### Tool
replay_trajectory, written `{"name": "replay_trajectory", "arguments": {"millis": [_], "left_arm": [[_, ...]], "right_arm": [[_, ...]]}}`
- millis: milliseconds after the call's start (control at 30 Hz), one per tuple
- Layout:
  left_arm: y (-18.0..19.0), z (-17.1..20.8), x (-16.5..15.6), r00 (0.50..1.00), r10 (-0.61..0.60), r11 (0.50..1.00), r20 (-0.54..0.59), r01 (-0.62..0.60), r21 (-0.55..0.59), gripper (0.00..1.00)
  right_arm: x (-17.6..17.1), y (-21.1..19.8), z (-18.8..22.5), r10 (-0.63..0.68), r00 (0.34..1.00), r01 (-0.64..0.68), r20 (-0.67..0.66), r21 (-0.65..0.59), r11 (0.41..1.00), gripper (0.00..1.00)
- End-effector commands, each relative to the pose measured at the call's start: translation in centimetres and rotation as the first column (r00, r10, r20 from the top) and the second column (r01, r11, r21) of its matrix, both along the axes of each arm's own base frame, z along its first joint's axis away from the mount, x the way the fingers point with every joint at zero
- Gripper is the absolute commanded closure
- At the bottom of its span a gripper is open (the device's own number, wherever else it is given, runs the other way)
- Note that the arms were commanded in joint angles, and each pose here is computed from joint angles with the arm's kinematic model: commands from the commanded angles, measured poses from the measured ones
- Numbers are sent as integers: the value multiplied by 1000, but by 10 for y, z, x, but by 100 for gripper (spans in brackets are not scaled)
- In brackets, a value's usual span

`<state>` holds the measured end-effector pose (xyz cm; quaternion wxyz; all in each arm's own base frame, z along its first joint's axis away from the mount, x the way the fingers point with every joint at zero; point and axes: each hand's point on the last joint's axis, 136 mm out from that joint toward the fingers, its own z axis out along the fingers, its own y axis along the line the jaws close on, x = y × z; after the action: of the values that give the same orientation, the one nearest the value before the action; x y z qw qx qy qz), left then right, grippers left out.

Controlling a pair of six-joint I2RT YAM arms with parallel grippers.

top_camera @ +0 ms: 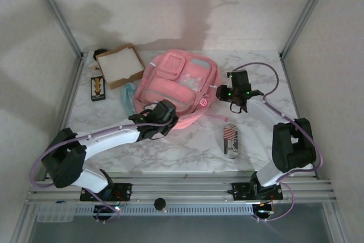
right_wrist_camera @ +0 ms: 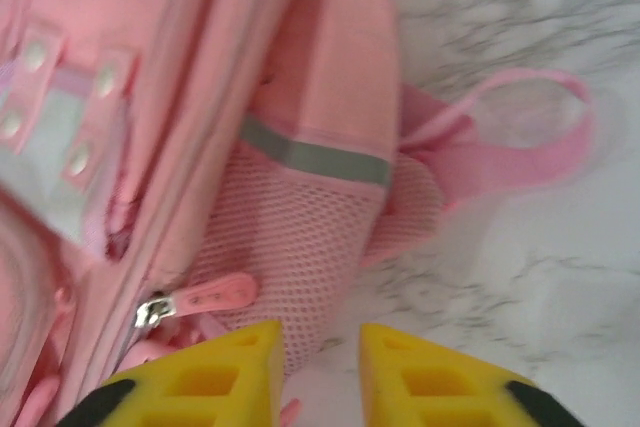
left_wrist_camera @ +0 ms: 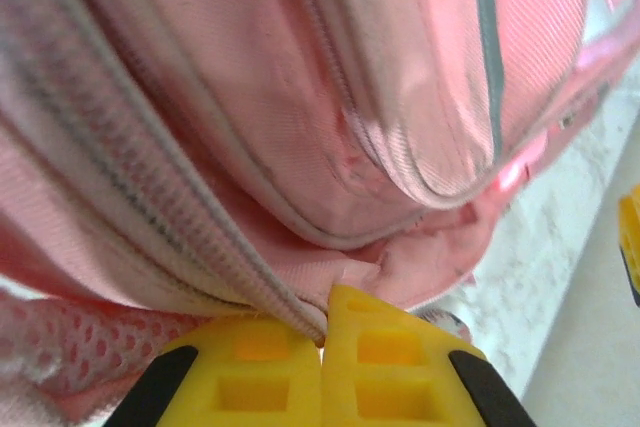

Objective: Pack the student bag
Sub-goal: Zip the student bag at the top-center of the table, then unzip the student bag at the top-center of the table.

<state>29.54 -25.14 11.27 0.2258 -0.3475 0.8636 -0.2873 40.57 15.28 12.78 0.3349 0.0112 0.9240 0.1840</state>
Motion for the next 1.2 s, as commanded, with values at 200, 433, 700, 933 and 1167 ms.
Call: {"name": "replay_trajectory", "arguments": {"millis": [200, 433, 700, 933, 1167], "left_arm": [[8, 60, 6, 979, -122, 992, 165, 114, 54, 59], [-15, 91, 6, 949, -196, 980, 246, 181, 83, 50], [-54, 91, 21, 920, -275, 957, 278, 234, 172, 53], [-59, 85, 29, 919, -290, 946, 268, 232, 228, 53], [-71, 80, 42, 913, -324, 925, 247, 252, 284, 52]], "right_arm": [[11, 27, 13, 15, 1000, -13, -23, 57, 998, 51], [30, 52, 9, -29, 987, 62, -156, 212, 975, 39], [60, 57, -8, -112, 966, 167, -231, 233, 958, 47], [81, 68, -26, -124, 954, 197, -272, 258, 946, 58], [90, 75, -2, -108, 967, 181, -232, 319, 930, 99]]}}
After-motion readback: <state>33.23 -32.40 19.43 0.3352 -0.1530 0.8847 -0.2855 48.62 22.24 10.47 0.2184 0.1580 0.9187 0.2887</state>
